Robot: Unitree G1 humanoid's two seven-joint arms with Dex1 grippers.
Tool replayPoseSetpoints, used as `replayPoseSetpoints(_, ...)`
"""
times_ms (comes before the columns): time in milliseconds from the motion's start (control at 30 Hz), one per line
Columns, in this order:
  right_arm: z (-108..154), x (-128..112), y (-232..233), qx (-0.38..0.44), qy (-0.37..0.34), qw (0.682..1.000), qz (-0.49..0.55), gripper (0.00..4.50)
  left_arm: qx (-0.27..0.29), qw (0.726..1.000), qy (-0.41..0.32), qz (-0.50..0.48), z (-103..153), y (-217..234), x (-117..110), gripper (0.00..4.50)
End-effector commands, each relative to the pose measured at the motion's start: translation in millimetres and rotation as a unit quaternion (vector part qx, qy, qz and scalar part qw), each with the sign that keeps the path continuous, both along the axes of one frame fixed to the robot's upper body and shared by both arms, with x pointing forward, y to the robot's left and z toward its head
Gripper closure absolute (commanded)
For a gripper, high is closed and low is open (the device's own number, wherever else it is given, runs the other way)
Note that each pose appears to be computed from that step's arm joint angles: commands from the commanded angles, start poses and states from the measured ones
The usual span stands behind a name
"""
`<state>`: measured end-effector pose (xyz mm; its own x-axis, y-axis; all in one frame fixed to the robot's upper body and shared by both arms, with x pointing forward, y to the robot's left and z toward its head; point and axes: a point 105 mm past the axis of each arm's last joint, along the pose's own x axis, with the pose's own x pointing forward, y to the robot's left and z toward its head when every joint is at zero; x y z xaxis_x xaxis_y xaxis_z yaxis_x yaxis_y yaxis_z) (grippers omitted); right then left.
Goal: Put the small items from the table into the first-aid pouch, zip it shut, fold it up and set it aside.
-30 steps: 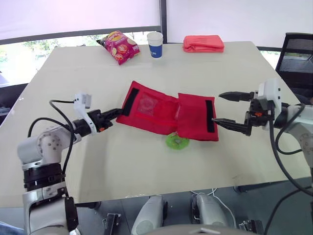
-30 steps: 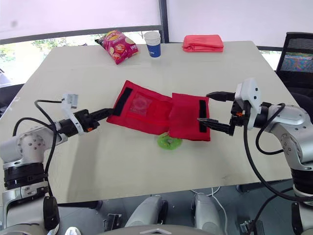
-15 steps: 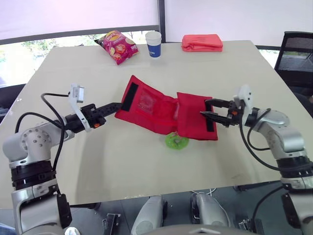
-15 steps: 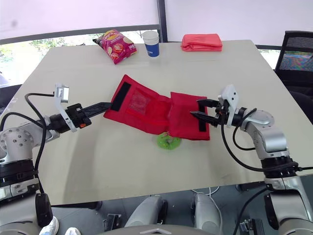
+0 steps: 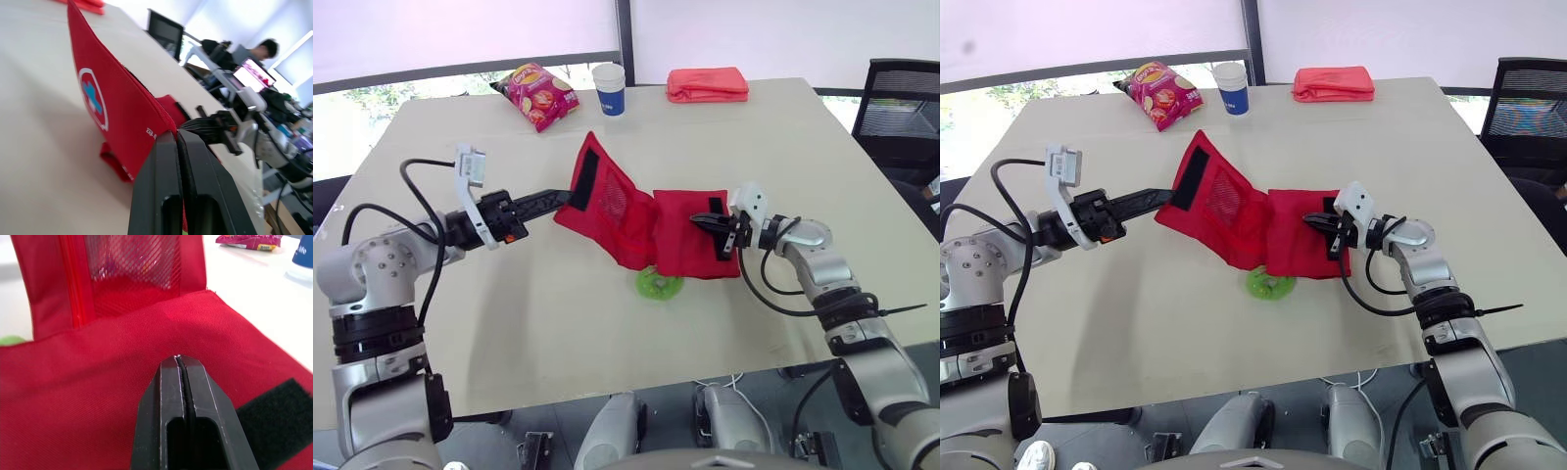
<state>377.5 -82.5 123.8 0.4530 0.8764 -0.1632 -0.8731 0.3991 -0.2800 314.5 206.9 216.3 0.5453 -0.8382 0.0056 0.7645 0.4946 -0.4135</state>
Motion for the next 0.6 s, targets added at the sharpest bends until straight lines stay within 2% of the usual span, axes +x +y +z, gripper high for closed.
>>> replayPoseSetpoints(33,-23.5,1.8,-2.9,-0.039,0.033,0.998,-0.020,4.48,0.001,0.996,-0.066,-0.065,19.8,-21.4,-8.8,4.50)
replayPoseSetpoints(300,-29.3,6.1,-0.6,-0.054,0.039,0.997,-0.034,4.48,-0.017,0.985,-0.074,-0.156,18.7,-67.2,-3.2,4.50)
replayPoseSetpoints(600,-31.6,7.2,2.5,-0.057,0.040,0.997,-0.038,4.48,-0.011,0.981,-0.049,-0.190,-9.0,-113.0,20.1,4.50)
